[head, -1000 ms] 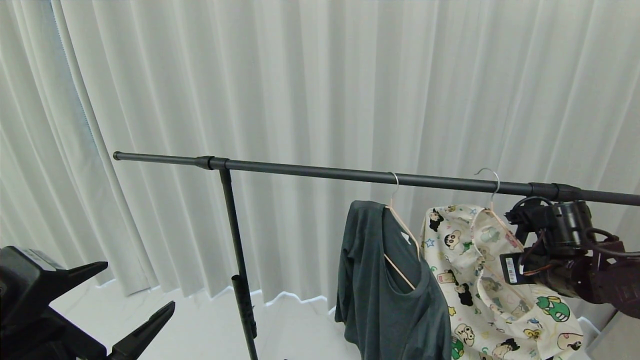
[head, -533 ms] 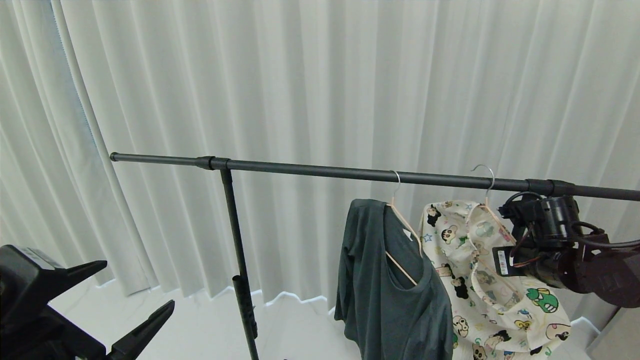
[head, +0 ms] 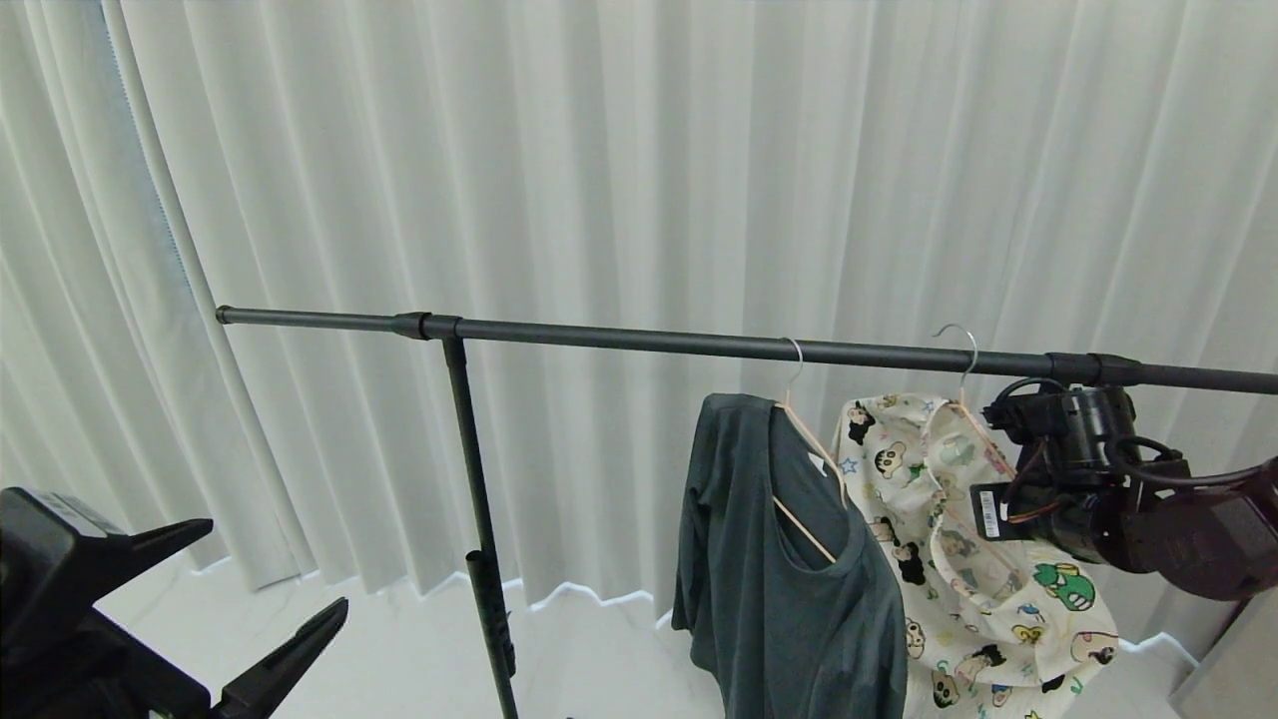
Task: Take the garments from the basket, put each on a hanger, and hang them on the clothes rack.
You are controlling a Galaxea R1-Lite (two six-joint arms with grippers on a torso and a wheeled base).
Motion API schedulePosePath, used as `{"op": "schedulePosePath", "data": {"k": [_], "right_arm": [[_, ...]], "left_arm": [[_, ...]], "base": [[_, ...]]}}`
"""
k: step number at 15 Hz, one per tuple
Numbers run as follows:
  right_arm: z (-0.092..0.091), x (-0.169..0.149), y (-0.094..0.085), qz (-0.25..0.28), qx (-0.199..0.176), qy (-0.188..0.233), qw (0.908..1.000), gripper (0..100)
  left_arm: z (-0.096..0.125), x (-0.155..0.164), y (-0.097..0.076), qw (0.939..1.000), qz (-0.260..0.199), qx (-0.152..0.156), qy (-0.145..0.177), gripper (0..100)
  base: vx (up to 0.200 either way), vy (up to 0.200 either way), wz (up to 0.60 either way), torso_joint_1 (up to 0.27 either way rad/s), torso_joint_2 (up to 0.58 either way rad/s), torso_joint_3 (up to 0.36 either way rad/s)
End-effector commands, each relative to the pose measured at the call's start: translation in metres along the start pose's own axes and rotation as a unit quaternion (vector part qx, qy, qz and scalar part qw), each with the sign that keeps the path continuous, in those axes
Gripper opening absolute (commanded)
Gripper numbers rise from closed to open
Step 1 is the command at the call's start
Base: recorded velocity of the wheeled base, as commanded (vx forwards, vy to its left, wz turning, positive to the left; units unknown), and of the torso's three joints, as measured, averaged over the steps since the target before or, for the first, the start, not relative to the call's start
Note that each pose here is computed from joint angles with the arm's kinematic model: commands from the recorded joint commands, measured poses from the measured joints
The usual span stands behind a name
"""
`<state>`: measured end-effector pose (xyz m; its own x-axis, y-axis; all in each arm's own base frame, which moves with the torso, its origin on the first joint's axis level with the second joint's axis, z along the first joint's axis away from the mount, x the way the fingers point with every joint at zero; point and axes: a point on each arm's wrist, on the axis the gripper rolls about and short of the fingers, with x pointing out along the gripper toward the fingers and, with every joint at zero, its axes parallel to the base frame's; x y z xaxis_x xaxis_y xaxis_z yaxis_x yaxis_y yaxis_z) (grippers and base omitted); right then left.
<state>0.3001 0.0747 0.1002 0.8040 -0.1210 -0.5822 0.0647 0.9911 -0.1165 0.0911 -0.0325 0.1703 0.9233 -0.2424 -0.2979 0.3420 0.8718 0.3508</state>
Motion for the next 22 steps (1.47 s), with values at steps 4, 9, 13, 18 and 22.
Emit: {"op": "schedulePosePath", "data": {"k": [4, 9, 13, 18, 22], "right_arm": [[-0.003, 0.009, 0.003, 0.0, -0.002, 0.003, 1.0, 0], [-0.001, 0.014, 0.006, 0.001, -0.001, 0.001, 1.0, 0], [0.004, 0.021, 0.009, 0.002, 0.001, -0.004, 1.0, 0], [0.004, 0.027, 0.01, 0.001, 0.002, 0.0, 1.0, 0], [0.005, 0.035, 0.013, 0.001, 0.003, 0.001, 1.0, 0]], "left_arm": [[0.004, 0.0, 0.002, 1.0, 0.005, -0.001, -0.006, 100], [0.004, 0.0, 0.002, 1.0, 0.005, 0.002, -0.006, 100], [0.004, -0.004, 0.002, 0.9998, 0.015, 0.004, -0.012, 100], [0.003, -0.007, 0.002, 0.9997, 0.021, 0.003, -0.015, 100], [0.005, -0.007, 0.003, 0.9995, 0.026, 0.005, -0.016, 100]], "base": [[0.0, 0.0, 0.0, 0.0, 0.0, 0.0], [0.0, 0.0, 0.0, 0.0, 0.0, 0.0], [0.0, 0.0, 0.0, 0.0, 0.0, 0.0], [0.0, 0.0, 0.0, 0.0, 0.0, 0.0], [0.0, 0.0, 0.0, 0.0, 0.0, 0.0]]}}
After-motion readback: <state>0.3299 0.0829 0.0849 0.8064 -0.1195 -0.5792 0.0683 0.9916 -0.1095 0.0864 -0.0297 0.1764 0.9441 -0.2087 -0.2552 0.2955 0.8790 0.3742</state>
